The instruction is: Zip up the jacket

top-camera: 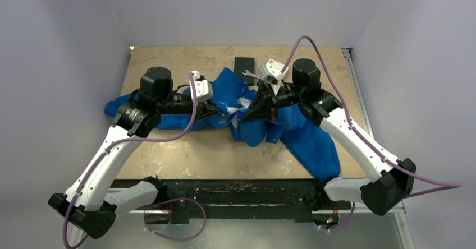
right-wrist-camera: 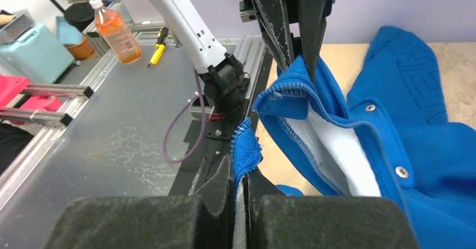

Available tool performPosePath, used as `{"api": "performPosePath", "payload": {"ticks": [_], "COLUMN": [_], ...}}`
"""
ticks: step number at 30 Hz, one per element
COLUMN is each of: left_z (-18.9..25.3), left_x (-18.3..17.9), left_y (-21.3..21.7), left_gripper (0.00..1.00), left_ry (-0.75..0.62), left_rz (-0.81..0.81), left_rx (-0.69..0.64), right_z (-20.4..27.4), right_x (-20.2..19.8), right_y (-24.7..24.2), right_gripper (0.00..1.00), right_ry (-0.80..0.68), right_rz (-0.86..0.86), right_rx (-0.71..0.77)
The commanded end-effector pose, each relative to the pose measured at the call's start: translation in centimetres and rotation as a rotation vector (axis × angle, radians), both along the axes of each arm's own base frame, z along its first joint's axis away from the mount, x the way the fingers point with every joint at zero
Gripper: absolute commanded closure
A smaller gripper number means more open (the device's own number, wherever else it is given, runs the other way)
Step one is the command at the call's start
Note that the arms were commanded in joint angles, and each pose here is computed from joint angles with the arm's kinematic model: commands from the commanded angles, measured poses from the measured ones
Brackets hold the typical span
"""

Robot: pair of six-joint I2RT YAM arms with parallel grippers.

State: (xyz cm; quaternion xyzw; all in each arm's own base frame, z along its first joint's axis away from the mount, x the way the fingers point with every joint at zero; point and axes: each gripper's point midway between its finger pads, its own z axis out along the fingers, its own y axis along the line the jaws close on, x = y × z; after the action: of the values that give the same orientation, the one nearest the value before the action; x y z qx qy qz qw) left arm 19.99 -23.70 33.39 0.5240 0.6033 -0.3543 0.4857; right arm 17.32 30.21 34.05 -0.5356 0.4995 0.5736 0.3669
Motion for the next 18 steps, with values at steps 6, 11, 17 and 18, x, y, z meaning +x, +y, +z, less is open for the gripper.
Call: {"api": "performPosePath", "payload": {"ticks": [6,11,17,18], "left_z": [1.6,1.9,0.9,0.6], "left_x": [1.7,1.1,0.2,0.2], "left_y": [-0.3,-0.4,-0.3,-0.3], "left_gripper": [1.0,1.0,1.0,1.0], "left_ry": [0.091,0.089,0.047,0.05], "left_rz": [0.145,0.144,0.08,0.081], "left_rx": [0.006,-0.052,-0.022,-0.015], "right_z": [1.4,1.3,0.6,0.6], "right_x": [0.1,1.0,1.4,1.5], "right_y": [-0.1,-0.1,0.3,0.3], "right_gripper": [1.0,1.0,1.0,1.0], "right_ry": [-0.049,-0.064,-0.01,-0.006], "right_rz": [-0.071,-0.13,-0.135,-0.133], "right_rx": [0.044,0.041,0.032,0.031]}}
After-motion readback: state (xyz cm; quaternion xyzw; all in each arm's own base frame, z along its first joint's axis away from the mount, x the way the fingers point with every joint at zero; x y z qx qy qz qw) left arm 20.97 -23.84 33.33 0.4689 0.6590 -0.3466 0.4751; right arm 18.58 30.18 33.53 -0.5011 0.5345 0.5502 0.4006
